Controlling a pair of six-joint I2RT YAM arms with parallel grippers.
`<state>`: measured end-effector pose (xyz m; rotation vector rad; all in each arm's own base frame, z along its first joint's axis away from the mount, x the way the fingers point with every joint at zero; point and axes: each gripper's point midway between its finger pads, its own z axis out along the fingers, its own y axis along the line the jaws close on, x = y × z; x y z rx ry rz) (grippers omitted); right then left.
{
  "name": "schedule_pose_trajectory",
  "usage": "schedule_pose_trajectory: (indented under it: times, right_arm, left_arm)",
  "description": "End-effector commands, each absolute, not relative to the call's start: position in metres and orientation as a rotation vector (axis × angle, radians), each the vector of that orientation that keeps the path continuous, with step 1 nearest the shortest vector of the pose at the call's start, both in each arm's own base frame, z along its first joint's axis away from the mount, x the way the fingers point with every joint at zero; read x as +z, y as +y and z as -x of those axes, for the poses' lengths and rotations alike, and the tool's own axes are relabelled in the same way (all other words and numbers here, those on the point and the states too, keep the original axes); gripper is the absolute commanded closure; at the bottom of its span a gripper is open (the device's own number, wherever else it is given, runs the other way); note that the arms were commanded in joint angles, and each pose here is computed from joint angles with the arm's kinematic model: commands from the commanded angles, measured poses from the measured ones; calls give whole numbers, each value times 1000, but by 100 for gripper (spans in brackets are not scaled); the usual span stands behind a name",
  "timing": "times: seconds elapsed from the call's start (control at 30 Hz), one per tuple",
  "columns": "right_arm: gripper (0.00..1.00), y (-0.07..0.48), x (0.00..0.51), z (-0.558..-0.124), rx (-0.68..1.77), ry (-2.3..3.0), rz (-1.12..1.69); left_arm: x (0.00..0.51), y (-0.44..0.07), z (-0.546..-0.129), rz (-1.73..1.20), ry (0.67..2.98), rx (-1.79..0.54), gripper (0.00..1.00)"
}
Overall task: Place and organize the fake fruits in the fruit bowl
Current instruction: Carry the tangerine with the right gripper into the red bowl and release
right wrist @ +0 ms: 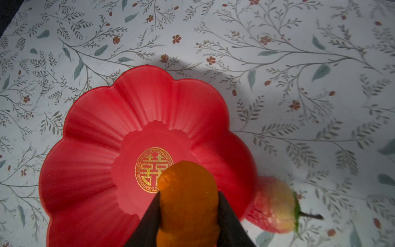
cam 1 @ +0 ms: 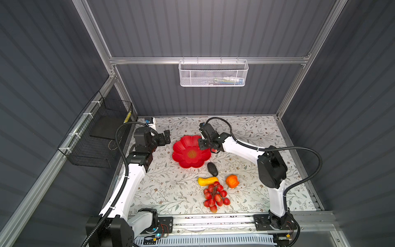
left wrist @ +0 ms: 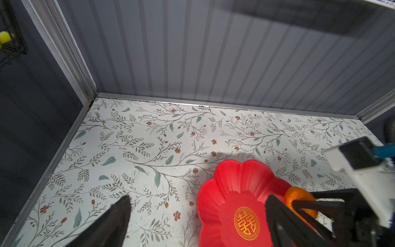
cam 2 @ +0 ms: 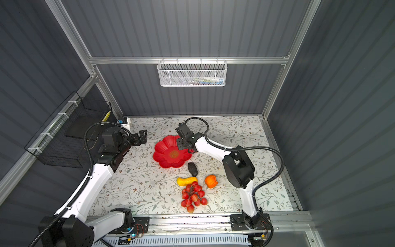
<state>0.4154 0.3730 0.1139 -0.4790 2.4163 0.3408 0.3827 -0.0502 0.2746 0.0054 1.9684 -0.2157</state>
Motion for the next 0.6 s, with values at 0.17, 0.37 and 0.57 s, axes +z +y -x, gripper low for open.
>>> schedule_pose_trajectory:
  times: [0.17, 0.37, 0.57]
  right_arm:
    - [63, 392, 73, -423, 278, 2485, 594]
    - [53, 396, 56, -429, 249, 2508, 608]
    - [36, 397, 77, -433, 256, 2477, 585]
  left_arm:
    - [280, -53, -378, -29, 1952, -235, 2]
    - [281, -53, -377, -29, 1949, -235, 2]
    - [280, -54, -378, -33, 1951, -237, 2]
